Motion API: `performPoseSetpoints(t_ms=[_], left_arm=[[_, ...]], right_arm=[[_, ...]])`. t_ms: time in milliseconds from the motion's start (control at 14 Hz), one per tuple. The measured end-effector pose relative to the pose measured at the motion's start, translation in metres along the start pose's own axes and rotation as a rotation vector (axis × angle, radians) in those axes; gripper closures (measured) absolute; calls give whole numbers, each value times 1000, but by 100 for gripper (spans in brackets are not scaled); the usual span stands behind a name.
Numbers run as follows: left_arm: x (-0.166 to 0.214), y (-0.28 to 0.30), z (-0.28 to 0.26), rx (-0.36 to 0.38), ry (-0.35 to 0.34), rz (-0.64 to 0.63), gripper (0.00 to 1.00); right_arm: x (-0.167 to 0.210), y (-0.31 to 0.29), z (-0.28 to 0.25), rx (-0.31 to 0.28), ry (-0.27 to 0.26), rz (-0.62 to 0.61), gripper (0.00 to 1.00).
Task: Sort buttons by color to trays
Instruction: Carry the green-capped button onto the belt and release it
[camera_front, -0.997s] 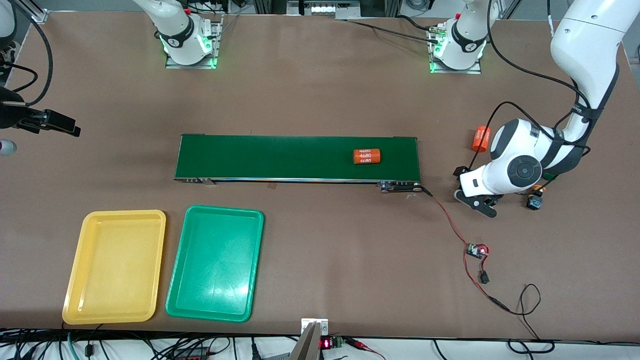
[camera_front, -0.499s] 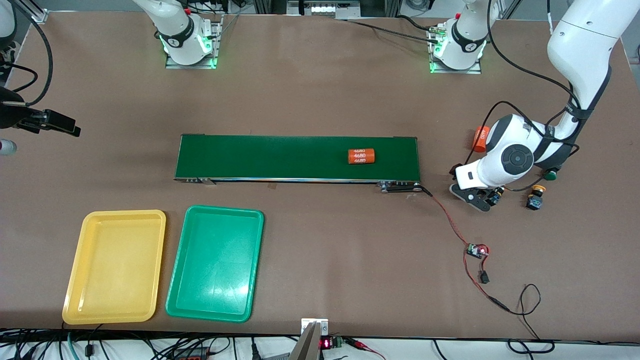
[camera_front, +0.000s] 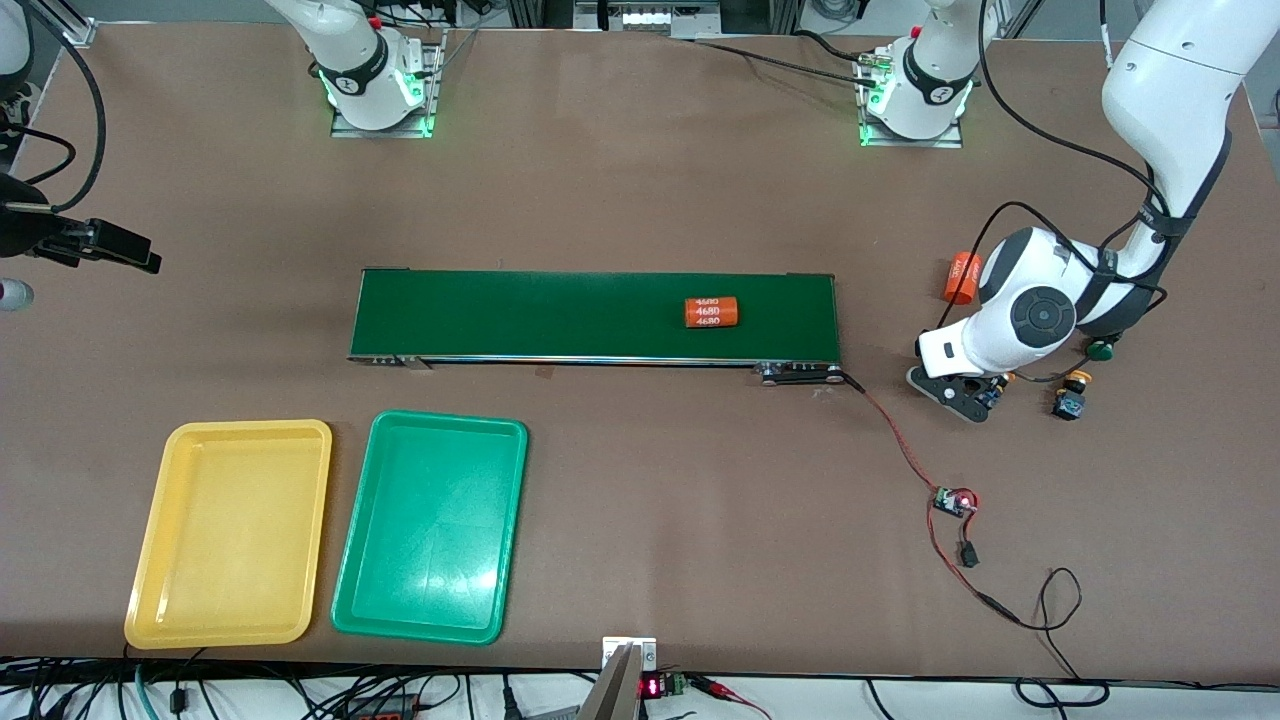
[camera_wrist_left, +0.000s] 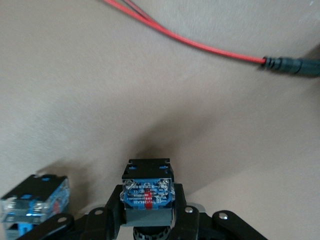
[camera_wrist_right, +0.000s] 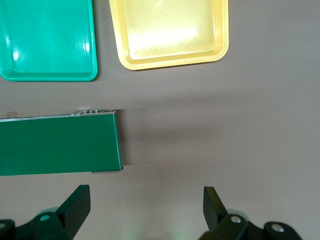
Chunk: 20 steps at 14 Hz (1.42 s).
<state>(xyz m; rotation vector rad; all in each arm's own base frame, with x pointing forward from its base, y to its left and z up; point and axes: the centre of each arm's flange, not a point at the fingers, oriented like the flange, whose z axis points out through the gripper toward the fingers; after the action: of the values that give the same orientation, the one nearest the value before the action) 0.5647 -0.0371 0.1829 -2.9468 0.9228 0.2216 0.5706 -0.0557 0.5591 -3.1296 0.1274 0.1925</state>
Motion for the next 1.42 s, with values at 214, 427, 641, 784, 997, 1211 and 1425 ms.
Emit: performPoseSetpoints(t_ms=[214, 427, 641, 784, 997, 1211, 1425], left_arm=[[17, 4, -45, 16, -67, 0, 57], [40, 28, -115, -36, -126, -96, 57], [61, 84, -150, -49, -125, -187, 57], [73, 127, -156, -41, -126, -303, 57], [88, 191, -150, -14, -141, -500, 57], [96, 222, -122, -41, -136, -637, 57], [98, 228, -101, -78, -125, -685, 57]], right_arm=[[0, 0, 0, 0, 0, 0, 0], [0, 0, 0, 0, 0, 0, 0], [0, 0, 0, 0, 0, 0, 0], [0, 0, 0, 0, 0, 0, 0], [0, 0, 0, 0, 0, 0, 0], [0, 0, 0, 0, 0, 0, 0], [0, 0, 0, 0, 0, 0, 0]])
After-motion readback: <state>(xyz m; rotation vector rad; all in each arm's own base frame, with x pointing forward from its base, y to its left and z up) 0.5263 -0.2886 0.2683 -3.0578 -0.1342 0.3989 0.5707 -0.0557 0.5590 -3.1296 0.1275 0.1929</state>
